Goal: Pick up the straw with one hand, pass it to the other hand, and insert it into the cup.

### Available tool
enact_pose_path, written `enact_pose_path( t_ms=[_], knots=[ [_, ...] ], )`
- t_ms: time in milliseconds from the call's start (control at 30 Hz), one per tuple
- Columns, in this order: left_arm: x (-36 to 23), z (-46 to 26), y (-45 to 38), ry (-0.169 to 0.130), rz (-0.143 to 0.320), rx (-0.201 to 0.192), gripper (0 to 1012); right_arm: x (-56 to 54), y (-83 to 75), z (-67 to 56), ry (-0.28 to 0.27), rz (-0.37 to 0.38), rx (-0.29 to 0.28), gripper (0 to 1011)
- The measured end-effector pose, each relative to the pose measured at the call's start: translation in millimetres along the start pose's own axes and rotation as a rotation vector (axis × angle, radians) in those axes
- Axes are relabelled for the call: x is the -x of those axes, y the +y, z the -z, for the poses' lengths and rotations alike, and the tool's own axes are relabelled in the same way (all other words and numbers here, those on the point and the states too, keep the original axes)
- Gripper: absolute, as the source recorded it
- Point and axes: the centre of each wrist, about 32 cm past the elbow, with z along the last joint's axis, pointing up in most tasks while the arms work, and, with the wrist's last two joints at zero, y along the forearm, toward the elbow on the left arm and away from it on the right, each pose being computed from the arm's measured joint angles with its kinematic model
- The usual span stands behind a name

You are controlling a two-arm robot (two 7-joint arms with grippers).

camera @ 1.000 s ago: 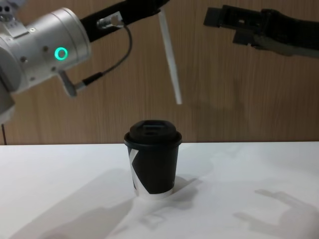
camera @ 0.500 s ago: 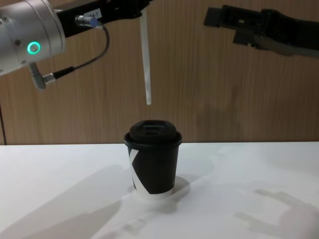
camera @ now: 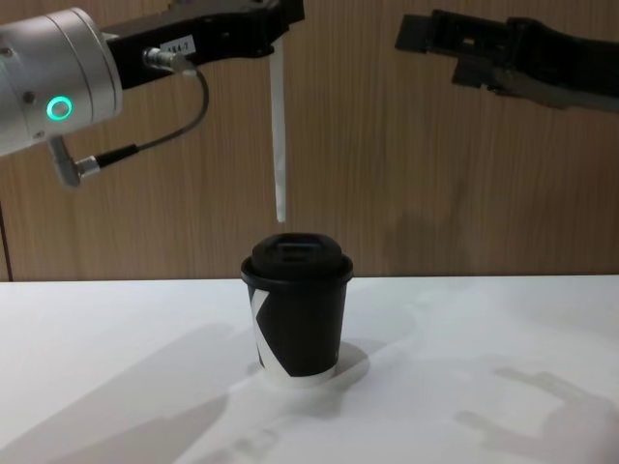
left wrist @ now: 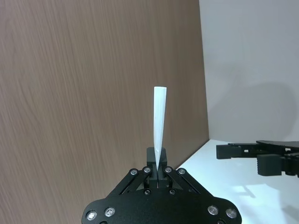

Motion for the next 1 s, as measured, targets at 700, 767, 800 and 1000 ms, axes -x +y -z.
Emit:
enact_pose_path(
  t_ms=[700,767,800,1000],
  knots=[
    [2.5,11.9,2.1,0.014,-0.024,-0.028,3,0.0,0.0,0.0,0.000,0.000,0.000,1001],
    [2.5,13.3,1.9,0.016,-0.028,-0.028,3,0.0,0.0,0.0,0.000,0.000,0.000,1001],
    [2.5,13.3,1.9,0.016,-0.028,-0.028,3,0.0,0.0,0.1,0.000,0.000,0.000,1001],
    [1.9,17.4,1.4,0.022,-0.038,-0.028,2,0.0,0.0,0.0,0.000,0.000,0.000,1001]
  ],
)
